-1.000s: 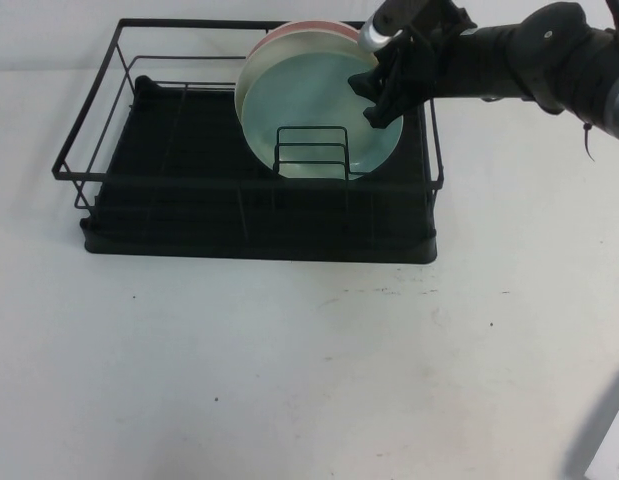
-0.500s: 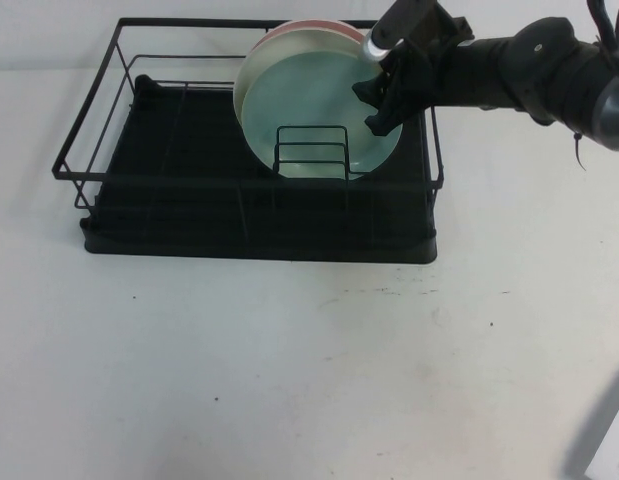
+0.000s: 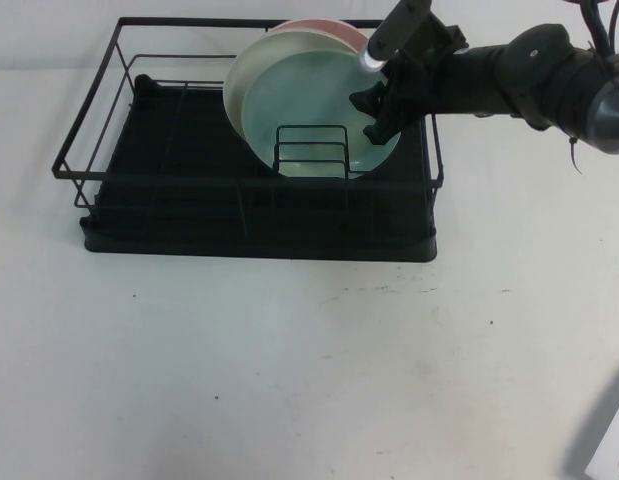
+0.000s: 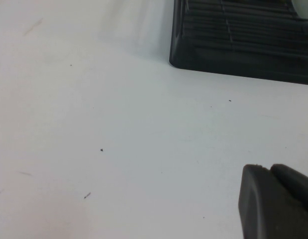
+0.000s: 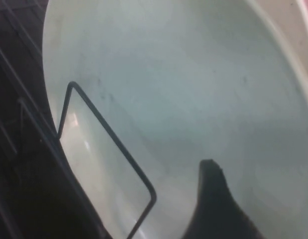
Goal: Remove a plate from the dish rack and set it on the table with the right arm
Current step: Grasp the plate from the shelf
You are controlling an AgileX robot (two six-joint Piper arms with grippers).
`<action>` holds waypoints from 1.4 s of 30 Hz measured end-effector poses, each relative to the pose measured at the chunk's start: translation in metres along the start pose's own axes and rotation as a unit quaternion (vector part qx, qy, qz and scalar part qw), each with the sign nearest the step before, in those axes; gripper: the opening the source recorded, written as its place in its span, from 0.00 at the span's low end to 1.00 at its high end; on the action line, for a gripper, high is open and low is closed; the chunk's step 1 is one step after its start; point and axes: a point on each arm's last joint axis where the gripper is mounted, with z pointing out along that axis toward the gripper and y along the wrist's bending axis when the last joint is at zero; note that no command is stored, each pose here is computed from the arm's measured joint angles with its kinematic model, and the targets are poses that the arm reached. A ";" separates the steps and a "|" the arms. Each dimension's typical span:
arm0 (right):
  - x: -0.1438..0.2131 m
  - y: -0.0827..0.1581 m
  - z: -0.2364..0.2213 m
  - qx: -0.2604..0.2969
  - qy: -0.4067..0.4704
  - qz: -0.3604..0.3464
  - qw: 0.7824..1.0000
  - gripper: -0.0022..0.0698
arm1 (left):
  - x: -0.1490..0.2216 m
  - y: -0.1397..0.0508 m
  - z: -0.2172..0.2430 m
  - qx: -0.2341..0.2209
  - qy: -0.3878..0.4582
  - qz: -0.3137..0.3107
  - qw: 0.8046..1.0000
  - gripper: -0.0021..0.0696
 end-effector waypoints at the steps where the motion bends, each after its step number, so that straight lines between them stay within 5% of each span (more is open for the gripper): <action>1: 0.000 0.000 0.000 0.000 0.000 -0.001 1.000 0.50 | 0.000 0.000 0.000 0.000 0.000 0.000 1.000 0.02; 18: -0.012 -0.003 -0.011 0.008 -0.013 -0.007 1.000 0.17 | 0.000 0.000 0.000 0.000 0.000 0.000 1.000 0.02; 35: -0.010 -0.006 -0.008 0.023 -0.012 -0.007 1.000 0.14 | 0.000 0.000 0.000 0.000 0.000 0.000 1.000 0.02; 42: -0.008 -0.006 -0.007 0.027 -0.010 -0.014 0.999 0.06 | 0.000 0.000 0.000 0.000 0.000 0.000 1.000 0.02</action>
